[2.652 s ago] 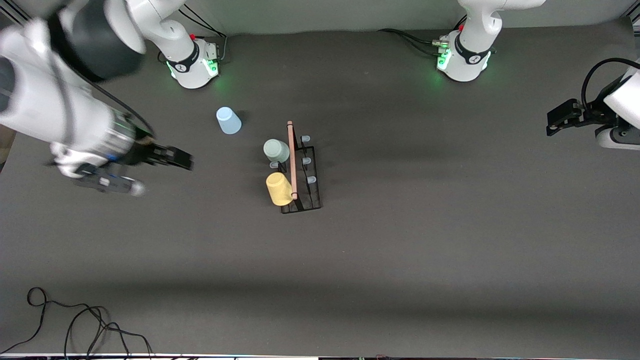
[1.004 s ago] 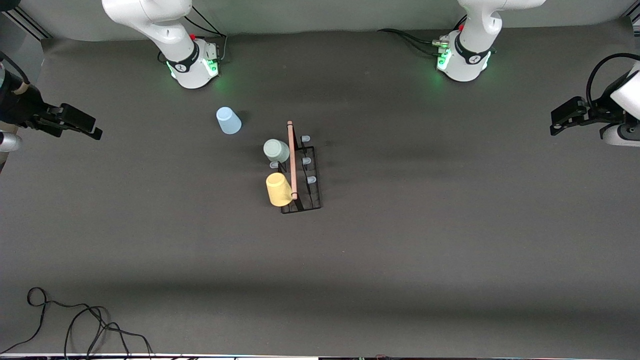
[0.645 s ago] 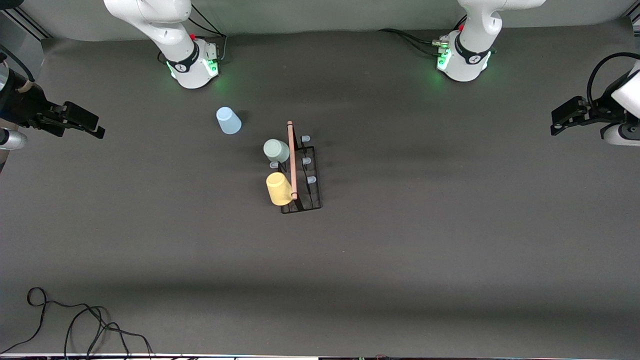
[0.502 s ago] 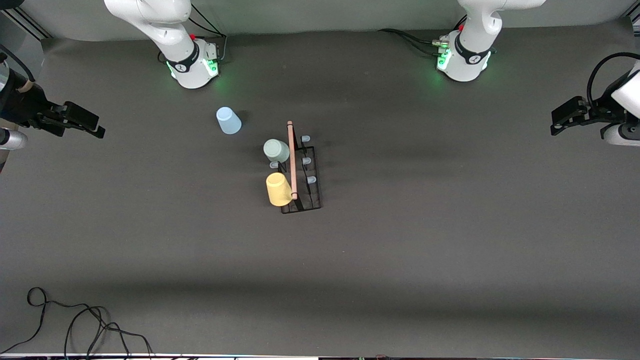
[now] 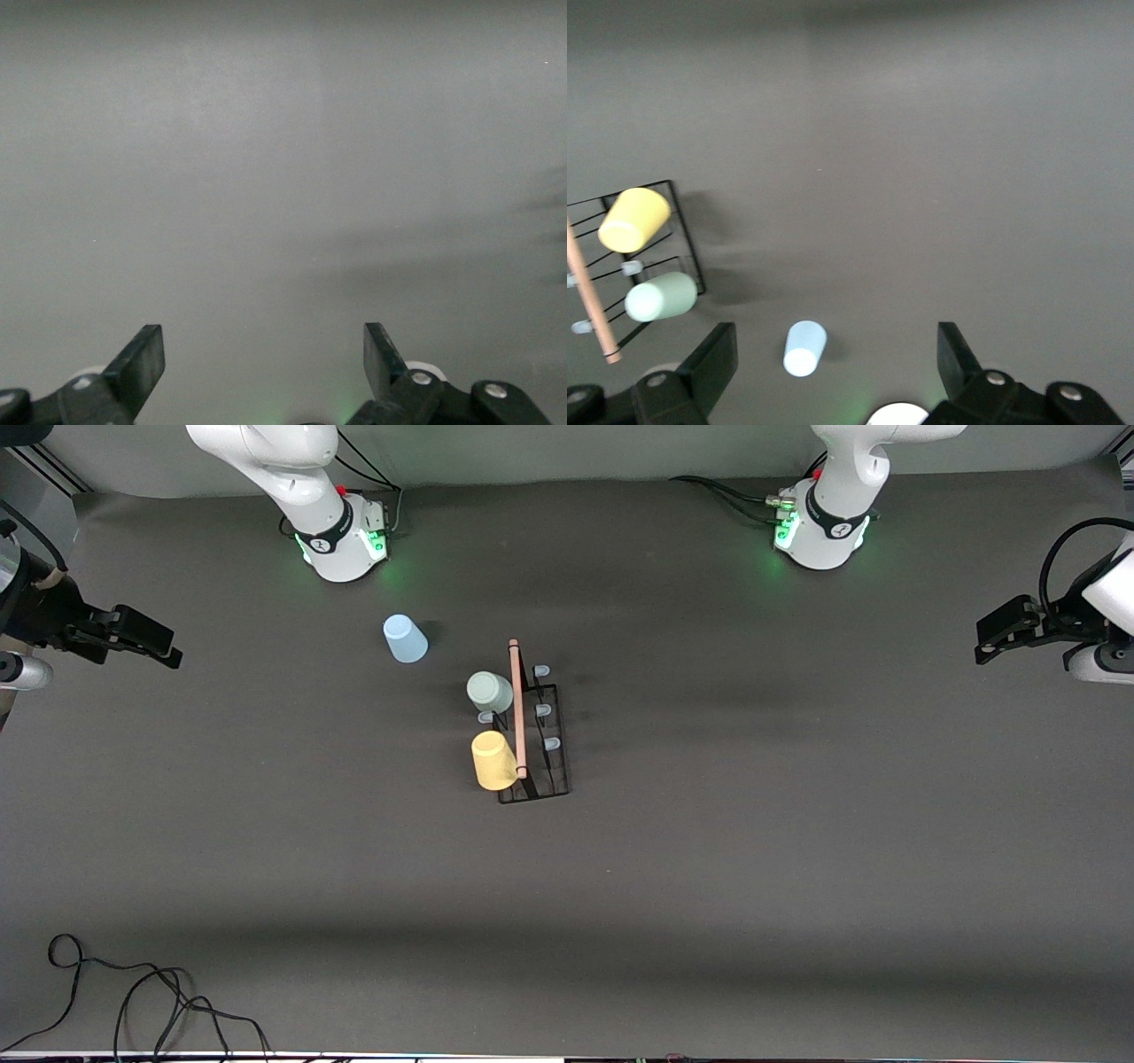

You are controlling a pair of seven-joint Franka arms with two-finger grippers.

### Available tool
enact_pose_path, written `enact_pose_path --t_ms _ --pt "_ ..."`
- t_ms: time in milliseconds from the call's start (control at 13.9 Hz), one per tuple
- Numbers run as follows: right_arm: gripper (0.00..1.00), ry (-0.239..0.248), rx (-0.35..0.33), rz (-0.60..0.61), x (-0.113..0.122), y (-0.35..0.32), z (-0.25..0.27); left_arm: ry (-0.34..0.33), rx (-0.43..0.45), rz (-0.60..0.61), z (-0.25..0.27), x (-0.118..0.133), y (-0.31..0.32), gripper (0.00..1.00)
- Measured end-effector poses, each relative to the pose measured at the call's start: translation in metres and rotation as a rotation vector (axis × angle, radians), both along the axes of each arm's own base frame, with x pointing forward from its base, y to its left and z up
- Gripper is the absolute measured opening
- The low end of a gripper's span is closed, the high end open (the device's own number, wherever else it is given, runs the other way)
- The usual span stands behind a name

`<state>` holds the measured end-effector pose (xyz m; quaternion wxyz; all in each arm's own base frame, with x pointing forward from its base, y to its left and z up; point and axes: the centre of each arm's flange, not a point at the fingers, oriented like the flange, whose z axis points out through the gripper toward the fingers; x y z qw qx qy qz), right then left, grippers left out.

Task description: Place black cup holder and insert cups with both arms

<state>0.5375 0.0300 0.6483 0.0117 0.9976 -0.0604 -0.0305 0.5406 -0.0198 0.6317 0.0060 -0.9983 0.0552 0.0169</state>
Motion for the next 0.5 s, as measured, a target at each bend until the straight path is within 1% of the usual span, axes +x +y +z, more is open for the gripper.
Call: enact_pose_path --t_ms 72,287,502 --pt "1.0 0.002 -0.01 0.001 0.0009 -0.0012 -0.0016 0.0 0.0 0.002 0.0 0.0 0.0 1.0" --pt "1.0 0.006 -0.011 -0.001 0.0032 -0.0026 -0.0047 0.001 0.001 0.019 -0.0001 -0.0001 -0.0011 1.0" --pt "1.0 -0.011 -0.01 -0.005 0.0054 -0.005 -0.0036 0.001 0.001 0.024 -0.0001 -0.0002 -0.0022 1.0"
